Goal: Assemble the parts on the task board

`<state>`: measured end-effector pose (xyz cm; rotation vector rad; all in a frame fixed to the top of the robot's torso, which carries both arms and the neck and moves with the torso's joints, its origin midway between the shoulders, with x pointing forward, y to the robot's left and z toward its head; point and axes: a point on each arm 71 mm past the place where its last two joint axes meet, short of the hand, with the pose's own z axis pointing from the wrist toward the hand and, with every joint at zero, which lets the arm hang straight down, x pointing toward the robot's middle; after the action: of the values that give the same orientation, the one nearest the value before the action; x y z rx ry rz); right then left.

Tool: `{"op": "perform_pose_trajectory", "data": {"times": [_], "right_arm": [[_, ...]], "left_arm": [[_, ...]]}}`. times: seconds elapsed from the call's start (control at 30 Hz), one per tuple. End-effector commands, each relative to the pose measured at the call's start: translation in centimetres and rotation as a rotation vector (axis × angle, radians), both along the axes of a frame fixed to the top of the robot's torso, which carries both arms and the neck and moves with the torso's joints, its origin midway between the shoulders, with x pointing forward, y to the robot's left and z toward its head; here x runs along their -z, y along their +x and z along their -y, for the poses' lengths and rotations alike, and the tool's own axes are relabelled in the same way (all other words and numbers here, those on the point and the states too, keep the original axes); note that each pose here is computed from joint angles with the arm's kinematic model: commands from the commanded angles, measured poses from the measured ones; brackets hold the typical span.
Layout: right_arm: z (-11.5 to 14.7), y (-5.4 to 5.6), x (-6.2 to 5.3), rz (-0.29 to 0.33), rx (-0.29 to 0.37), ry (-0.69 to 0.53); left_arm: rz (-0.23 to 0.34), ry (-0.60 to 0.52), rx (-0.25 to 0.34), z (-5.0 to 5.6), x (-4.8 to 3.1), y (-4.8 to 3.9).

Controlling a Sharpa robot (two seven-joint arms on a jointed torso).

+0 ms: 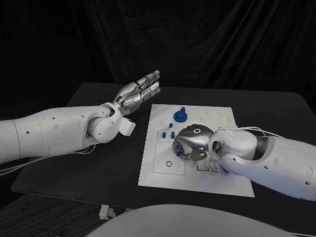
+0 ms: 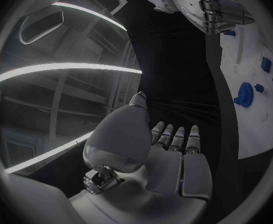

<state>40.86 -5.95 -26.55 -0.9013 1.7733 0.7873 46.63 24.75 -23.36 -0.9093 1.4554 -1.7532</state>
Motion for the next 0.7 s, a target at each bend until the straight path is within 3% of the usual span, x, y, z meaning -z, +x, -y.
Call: {"op": "perform_pose_trajectory", "data": {"times": [0.03,0.7], "right_arm": [[0.15,-0.06,0.54,-0.011,0.01,-0.035],[0.32,-0.08,0.96,-0.016,0.025,-0.041]], "left_arm": [[0.083,-0.07,-0.002,0.02,-0.73,-0.11],[0.079,-0.069,0.002,0.15,-0.65,-0.05]]}}
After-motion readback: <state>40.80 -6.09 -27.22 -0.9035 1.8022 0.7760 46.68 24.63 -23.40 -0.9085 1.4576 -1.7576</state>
